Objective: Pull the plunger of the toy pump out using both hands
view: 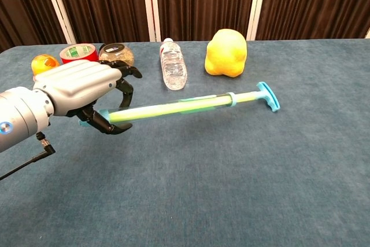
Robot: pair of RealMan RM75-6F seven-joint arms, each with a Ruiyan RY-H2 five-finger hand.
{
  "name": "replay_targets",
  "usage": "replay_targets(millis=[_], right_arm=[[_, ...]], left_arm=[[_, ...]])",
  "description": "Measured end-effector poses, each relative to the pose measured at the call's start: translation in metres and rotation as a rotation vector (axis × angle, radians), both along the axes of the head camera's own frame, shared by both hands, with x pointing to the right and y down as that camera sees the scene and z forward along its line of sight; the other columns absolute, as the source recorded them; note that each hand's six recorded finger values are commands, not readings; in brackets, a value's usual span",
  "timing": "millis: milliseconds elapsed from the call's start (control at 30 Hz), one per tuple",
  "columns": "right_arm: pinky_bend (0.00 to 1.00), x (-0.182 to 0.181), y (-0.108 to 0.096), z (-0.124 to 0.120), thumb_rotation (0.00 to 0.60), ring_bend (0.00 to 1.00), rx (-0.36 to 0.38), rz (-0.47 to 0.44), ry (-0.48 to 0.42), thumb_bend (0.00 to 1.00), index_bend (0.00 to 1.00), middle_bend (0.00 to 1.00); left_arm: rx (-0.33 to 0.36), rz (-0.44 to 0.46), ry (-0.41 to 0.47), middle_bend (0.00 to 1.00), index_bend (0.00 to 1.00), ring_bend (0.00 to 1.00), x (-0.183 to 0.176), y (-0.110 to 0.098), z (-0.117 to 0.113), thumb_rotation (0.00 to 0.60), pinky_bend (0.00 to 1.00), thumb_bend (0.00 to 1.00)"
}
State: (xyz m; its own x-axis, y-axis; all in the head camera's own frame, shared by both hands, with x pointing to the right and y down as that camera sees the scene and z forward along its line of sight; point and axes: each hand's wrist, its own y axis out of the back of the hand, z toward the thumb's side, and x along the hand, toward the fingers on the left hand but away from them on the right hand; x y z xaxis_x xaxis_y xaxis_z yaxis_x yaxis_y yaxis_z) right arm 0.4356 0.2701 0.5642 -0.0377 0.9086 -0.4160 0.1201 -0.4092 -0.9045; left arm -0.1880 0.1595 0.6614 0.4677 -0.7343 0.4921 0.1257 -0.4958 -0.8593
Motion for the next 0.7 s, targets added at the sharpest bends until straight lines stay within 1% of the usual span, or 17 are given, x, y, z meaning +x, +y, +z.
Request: replay_targets(millis=[333,433,567,700], right_arm=[[0.03,-0.006,0.001,0.003,0.600,0.00,-0.015,-0.014,-0.007,0.15,0.14,0.00],[0.03,-0.007,0.001,0.004,0.600,0.00,-0.019,-0.016,-0.009,0.16,0.17,0.00],[0.03,-0.009,0.000,0.004,0.600,0.00,-0.021,-0.020,-0.016,0.20,0.26,0.02],[0.03,-0.017,-0.007,0.006,0.600,0.00,-0.023,-0.026,-0.037,0.22,0.34,0.05]], left_arm=[[0.004,0.088,0.087,0.08,0.57,0.00,0.022,0.008,-0.022,0.600,0.09,0.36],[0.004,0.102,0.121,0.08,0.57,0.00,0.028,0.010,-0.027,0.600,0.09,0.36],[-0.004,0.109,0.158,0.08,0.57,0.00,0.035,0.011,-0.031,0.600,0.09,0.36],[-0.011,0.114,0.179,0.08,0.57,0.00,0.041,0.011,-0.033,0.600,0.09,0.36]])
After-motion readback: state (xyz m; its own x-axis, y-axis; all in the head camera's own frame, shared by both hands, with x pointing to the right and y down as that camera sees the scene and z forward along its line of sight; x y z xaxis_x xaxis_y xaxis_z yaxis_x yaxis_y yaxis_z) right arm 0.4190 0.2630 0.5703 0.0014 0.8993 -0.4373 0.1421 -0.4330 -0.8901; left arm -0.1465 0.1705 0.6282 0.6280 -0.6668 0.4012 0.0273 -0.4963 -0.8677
